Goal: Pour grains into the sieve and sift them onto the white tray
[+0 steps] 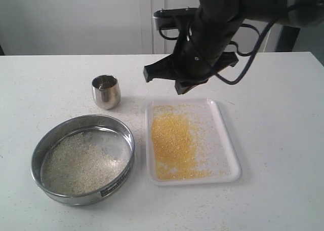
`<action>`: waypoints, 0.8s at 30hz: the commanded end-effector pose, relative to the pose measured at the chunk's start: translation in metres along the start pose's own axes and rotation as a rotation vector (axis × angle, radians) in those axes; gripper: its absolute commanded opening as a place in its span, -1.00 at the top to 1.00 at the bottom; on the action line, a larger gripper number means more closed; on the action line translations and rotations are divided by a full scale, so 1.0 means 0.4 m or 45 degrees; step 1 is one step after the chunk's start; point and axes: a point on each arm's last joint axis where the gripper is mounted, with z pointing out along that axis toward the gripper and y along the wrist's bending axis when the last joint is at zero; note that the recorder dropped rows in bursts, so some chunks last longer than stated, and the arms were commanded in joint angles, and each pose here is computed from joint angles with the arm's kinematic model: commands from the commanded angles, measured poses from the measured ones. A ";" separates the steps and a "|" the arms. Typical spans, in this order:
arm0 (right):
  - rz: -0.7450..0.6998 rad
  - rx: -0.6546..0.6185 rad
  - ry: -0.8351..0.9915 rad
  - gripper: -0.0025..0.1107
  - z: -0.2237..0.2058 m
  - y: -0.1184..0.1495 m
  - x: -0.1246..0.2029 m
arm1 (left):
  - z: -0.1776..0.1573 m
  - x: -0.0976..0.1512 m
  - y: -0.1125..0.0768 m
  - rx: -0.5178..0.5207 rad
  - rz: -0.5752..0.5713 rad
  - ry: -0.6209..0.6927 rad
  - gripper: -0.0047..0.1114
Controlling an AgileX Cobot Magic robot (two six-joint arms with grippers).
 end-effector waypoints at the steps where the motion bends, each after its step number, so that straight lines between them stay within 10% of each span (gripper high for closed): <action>1: 0.026 0.048 -0.007 0.96 -0.046 -0.072 0.016 | -0.002 0.003 0.000 -0.001 -0.004 -0.003 0.92; 24: 0.338 0.144 -0.090 0.96 -0.177 -0.324 0.146 | -0.002 0.003 0.000 -0.001 -0.004 -0.003 0.92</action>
